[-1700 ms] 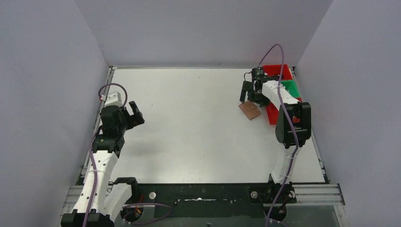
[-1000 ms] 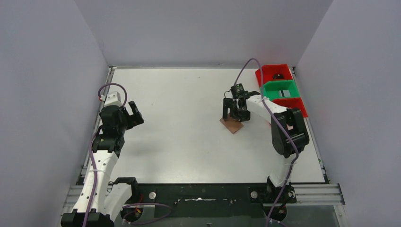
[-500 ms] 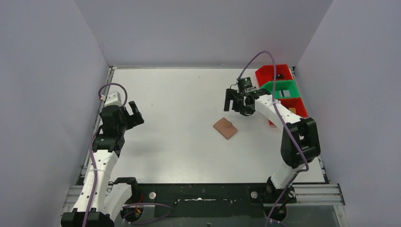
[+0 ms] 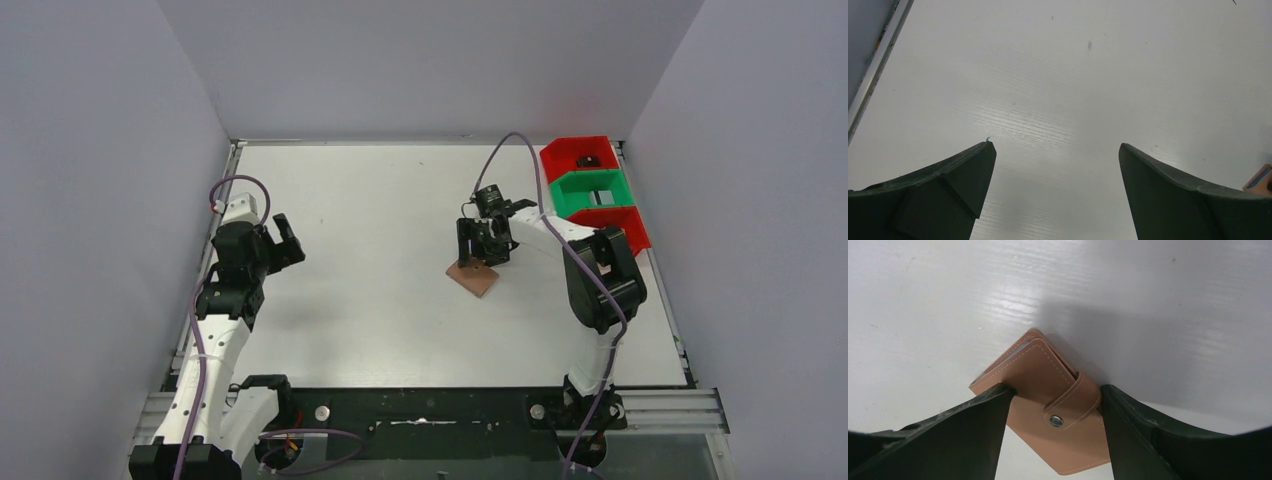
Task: Take the credit cards out of the card holder
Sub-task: Move the card holder to the center of the board.
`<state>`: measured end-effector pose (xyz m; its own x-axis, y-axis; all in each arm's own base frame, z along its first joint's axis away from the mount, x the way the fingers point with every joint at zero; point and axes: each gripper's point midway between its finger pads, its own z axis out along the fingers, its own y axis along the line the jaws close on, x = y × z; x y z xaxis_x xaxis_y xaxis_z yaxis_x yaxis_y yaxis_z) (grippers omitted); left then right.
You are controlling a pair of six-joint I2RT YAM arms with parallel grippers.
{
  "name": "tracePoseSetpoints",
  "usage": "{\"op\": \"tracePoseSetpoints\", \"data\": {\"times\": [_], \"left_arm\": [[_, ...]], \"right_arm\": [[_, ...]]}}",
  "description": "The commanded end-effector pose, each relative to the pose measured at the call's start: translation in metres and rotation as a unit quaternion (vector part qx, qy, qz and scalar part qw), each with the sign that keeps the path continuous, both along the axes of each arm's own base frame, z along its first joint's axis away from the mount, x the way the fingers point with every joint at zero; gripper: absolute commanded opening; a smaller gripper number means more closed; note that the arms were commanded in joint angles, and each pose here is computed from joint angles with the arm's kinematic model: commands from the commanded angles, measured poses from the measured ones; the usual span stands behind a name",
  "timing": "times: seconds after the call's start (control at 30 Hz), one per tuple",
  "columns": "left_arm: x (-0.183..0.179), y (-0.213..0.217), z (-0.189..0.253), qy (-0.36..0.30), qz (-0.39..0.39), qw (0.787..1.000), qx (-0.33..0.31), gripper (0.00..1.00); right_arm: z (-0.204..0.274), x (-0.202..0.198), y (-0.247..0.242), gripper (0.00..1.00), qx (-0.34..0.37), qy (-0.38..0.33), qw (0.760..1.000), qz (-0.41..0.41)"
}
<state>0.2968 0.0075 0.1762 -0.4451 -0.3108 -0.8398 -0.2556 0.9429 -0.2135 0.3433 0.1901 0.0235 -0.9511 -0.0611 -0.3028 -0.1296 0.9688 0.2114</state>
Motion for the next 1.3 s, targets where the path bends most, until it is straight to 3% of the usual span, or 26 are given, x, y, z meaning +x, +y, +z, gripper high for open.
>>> {"op": "tracePoseSetpoints", "data": {"times": [0.0, 0.13, 0.3, 0.43, 0.63, 0.83, 1.03, 1.27], "left_arm": [[0.007, 0.001, 0.015, -0.028, -0.003, 1.0, 0.004, 0.97], [0.009, 0.0, 0.014, -0.024, -0.007, 1.0, 0.003, 0.97], [0.009, 0.0, 0.011, -0.02, -0.007, 1.0, 0.002, 0.97], [0.009, 0.0, 0.011, -0.018, -0.008, 1.0, 0.002, 0.97], [0.008, 0.001, 0.012, -0.02, -0.004, 1.0, 0.004, 0.97], [0.008, 0.001, 0.013, -0.023, -0.006, 1.0, 0.003, 0.97], [0.008, 0.001, 0.013, -0.023, -0.006, 1.0, 0.003, 0.97], [0.009, 0.0, 0.011, -0.019, -0.009, 1.0, 0.002, 0.97]], "right_arm": [[0.01, -0.028, 0.028, 0.63, 0.028, -0.001, 1.0, 0.013], [0.014, -0.055, 0.058, 0.6, 0.036, -0.004, 0.999, 0.004], [0.038, -0.08, 0.107, 0.65, 0.052, -0.029, 0.998, 0.025], [0.074, -0.058, 0.106, 0.76, 0.029, -0.089, 0.996, 0.008], [0.13, 0.006, 0.023, 0.88, -0.054, -0.188, 0.974, -0.116], [0.168, 0.065, -0.103, 0.9, -0.092, -0.234, 0.923, -0.291], [0.173, 0.106, -0.192, 0.87, -0.104, -0.23, 0.876, -0.41], [0.164, 0.159, -0.237, 0.85, -0.121, -0.214, 0.84, -0.485]]}}
